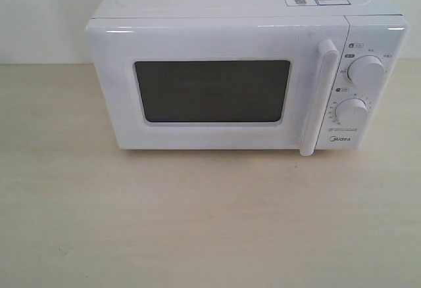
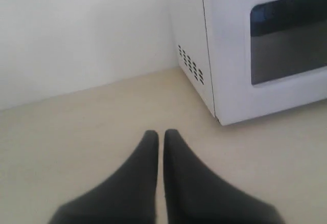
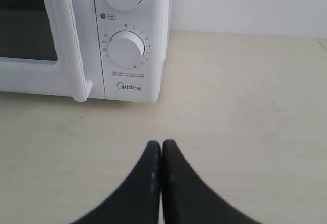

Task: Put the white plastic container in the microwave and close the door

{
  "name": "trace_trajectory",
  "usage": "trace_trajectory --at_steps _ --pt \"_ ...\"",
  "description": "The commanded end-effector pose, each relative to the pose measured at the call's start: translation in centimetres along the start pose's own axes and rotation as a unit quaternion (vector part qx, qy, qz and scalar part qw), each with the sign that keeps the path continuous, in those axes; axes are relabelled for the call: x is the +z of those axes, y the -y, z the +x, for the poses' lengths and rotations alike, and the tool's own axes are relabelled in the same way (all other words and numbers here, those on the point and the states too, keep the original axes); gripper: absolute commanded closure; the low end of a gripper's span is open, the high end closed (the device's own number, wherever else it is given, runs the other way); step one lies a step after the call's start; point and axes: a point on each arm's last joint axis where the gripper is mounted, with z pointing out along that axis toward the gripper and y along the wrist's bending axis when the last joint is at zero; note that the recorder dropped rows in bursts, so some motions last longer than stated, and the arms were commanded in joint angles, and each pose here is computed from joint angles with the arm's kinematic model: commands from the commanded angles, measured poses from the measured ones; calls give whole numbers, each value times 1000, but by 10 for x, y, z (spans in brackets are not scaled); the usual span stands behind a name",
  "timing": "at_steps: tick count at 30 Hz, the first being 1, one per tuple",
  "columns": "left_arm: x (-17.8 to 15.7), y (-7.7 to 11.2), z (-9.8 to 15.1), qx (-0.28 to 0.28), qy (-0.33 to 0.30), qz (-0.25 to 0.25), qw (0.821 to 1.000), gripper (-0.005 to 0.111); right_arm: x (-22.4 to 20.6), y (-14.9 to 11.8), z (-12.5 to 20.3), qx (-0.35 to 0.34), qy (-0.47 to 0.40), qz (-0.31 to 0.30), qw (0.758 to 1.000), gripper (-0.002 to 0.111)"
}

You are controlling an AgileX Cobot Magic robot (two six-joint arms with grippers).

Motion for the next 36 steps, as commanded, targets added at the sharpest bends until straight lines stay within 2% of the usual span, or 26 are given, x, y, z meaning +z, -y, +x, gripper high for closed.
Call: trace_trajectory --at_steps 1,8,36 --pt "0 2 5 -19 -19 8 1000 102 0 0 -1 -4 7 3 1000 108" --pt "0 2 5 -78 -21 8 997 102 0 0 -1 -4 5 3 1000 108" --pt "0 2 5 -78 -23 9 997 102 0 0 -1 -4 5 3 1000 108"
